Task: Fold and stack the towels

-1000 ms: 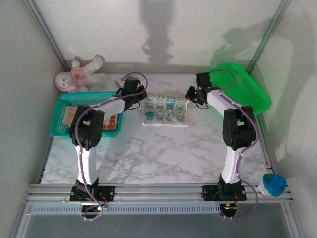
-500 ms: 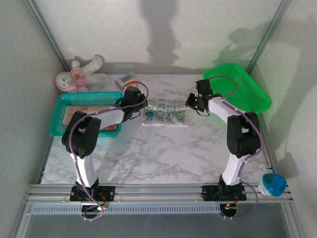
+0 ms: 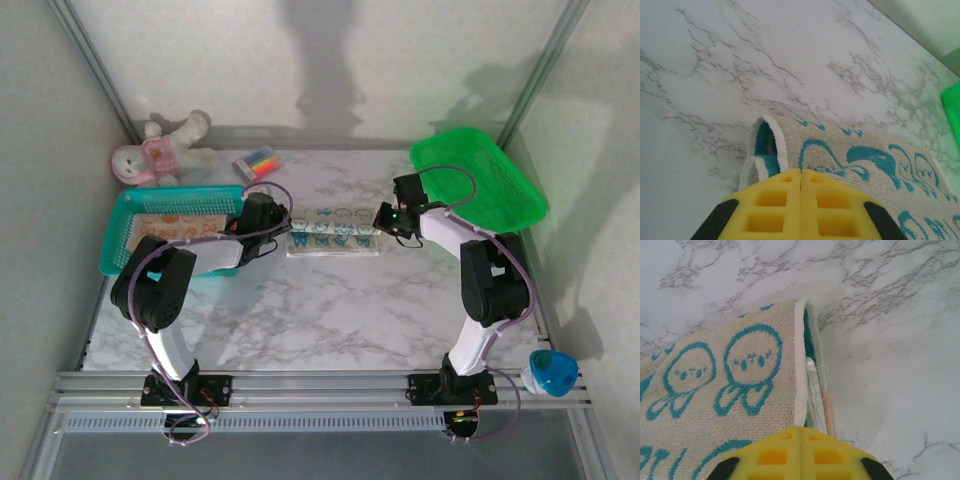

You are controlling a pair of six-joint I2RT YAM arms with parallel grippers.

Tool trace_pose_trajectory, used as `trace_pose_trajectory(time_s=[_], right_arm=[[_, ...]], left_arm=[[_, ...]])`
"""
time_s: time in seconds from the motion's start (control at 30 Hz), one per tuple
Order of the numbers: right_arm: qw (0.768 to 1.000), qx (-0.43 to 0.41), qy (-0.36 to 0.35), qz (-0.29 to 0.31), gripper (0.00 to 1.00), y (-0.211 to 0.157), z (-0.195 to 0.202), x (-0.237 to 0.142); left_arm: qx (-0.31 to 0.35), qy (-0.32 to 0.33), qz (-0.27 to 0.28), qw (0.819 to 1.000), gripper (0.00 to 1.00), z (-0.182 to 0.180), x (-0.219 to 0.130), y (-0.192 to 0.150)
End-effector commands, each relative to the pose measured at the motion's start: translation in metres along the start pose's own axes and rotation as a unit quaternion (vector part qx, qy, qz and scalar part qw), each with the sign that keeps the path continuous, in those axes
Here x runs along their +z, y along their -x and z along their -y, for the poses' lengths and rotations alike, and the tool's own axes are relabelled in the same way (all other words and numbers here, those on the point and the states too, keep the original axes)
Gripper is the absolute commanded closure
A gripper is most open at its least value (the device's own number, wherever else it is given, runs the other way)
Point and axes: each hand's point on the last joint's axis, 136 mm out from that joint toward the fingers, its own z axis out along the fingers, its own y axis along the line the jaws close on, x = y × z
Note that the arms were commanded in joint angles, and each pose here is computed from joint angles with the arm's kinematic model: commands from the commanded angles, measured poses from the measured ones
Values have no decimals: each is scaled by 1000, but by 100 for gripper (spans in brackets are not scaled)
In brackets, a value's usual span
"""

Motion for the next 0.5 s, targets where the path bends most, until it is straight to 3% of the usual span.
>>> trace_pose_trajectory(time_s=[0.0, 0.47], right_arm=[[1000, -7, -6, 20, 100, 3, 1, -9], [1000, -10, -14, 16, 100, -13, 7, -12]], left_arm=[[-6, -13, 35, 999, 100, 10, -13, 13], [-4, -10, 28, 1000, 100, 7, -32, -13]])
